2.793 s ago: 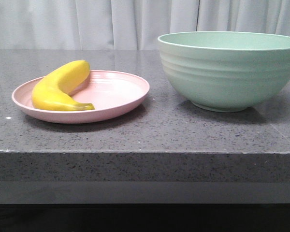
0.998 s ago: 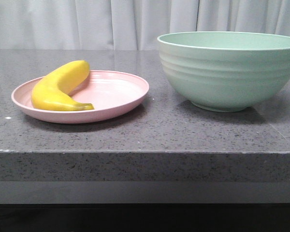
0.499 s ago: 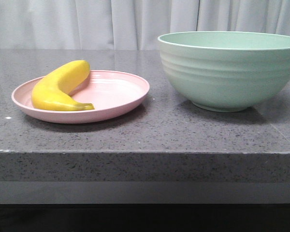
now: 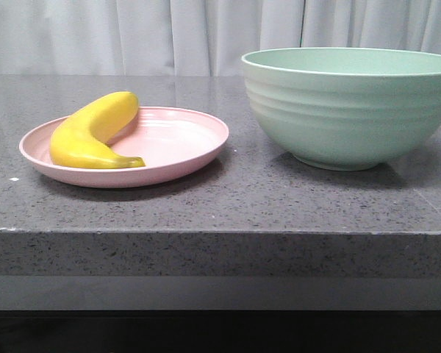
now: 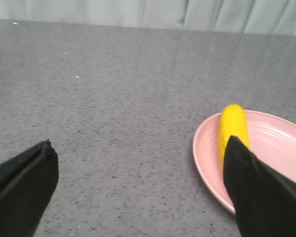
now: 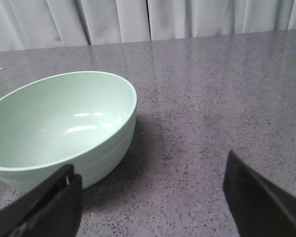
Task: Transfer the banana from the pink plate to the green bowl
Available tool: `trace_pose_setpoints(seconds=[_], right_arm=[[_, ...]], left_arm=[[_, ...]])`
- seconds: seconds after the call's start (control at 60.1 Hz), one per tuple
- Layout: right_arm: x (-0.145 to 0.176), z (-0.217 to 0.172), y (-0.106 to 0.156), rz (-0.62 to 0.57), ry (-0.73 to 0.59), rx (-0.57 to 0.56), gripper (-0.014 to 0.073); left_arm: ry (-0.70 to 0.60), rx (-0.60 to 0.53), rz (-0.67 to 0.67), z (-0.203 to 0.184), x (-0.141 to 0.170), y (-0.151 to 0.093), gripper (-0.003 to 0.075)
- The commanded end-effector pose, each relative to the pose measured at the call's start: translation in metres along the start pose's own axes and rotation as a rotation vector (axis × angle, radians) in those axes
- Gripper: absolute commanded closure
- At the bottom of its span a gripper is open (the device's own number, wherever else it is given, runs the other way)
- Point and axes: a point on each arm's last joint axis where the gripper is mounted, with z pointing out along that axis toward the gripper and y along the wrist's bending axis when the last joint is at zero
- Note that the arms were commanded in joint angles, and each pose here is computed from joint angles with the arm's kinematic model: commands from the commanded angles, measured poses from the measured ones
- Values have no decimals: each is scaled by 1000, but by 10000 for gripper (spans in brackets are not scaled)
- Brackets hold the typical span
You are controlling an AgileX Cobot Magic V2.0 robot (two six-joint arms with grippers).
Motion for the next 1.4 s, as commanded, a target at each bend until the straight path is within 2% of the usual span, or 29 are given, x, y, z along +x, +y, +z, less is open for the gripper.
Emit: trace_pose_setpoints(seconds=[0.0,0.183,0.366,0.515,0.865,1.197,1.28,1.38], right_arm=[[-19,-2,1,-20,-111,3,-5],[-19,-2,1,-20,-111,3,-5],[-19,-2,1,-20,-109,3,-5],[-19,-2,1,-20,-109,3,-5],[-19,-2,1,-20,-111,3,-5],[-19,-2,1,-20,-112,3,-5],[-19,-2,1,-20,-113,2,-5],[-19,-2,1,-20,-113,2,-5]], left_arm=[[-52,83,15,10,-25,-13,72],[97,216,29,56,-37,-48,72],[326,239,69,104,-40,-75,72],[449,225,84,141,-36,-86,72],[555,240,97,183,-21,-107,126],[604,230,103,196,-7,-109,140],[602,230,103,197,-7,-109,178],[590,232,101,197,-8,-109,264]])
